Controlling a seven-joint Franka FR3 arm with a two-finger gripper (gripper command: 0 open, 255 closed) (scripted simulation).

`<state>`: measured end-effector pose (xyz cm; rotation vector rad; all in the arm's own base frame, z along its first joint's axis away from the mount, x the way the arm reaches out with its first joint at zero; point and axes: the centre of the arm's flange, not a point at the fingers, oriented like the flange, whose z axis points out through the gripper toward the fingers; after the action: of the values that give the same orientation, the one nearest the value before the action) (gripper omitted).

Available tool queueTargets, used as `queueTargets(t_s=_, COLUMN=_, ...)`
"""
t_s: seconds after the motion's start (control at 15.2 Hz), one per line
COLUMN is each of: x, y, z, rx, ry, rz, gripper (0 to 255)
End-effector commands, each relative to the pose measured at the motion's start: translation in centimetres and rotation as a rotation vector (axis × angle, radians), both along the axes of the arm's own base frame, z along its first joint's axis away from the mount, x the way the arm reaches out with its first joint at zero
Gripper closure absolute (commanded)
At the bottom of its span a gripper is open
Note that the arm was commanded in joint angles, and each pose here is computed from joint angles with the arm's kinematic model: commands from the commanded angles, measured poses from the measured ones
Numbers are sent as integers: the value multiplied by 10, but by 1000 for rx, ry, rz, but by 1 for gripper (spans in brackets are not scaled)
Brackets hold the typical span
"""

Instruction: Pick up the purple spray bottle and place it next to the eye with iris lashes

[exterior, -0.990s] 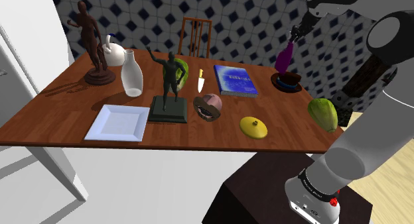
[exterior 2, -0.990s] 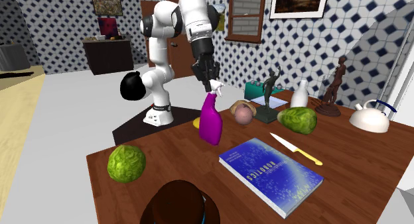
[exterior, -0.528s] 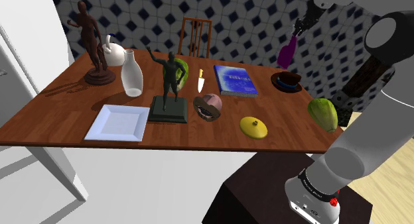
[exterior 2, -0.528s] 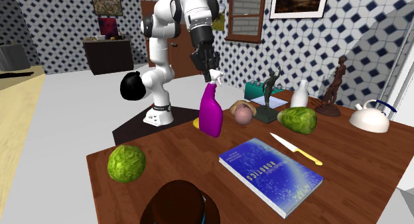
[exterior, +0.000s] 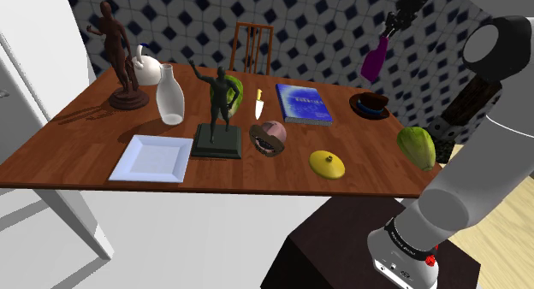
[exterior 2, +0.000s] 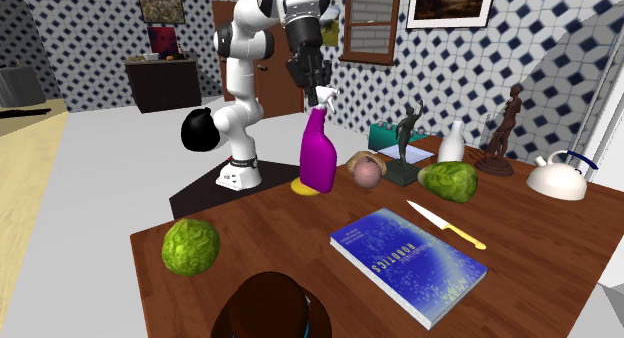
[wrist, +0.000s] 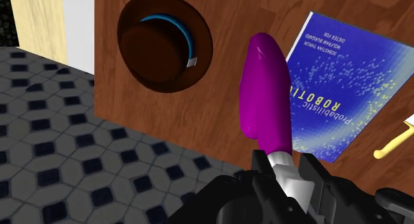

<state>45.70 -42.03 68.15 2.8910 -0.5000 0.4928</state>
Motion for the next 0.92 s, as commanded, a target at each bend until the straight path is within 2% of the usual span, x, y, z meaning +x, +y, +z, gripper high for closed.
queueTargets(t_s=0.0, x=1, y=1, z=12, rx=0, ry=0, rz=0, gripper=255)
queueTargets(t_s=0.4, x=1, y=1, z=42, rx=0, ry=0, rz=0, gripper=255)
queueTargets(t_s=0.86, x=-5, y=93, z=42, rx=0, ry=0, rz=0, gripper=255)
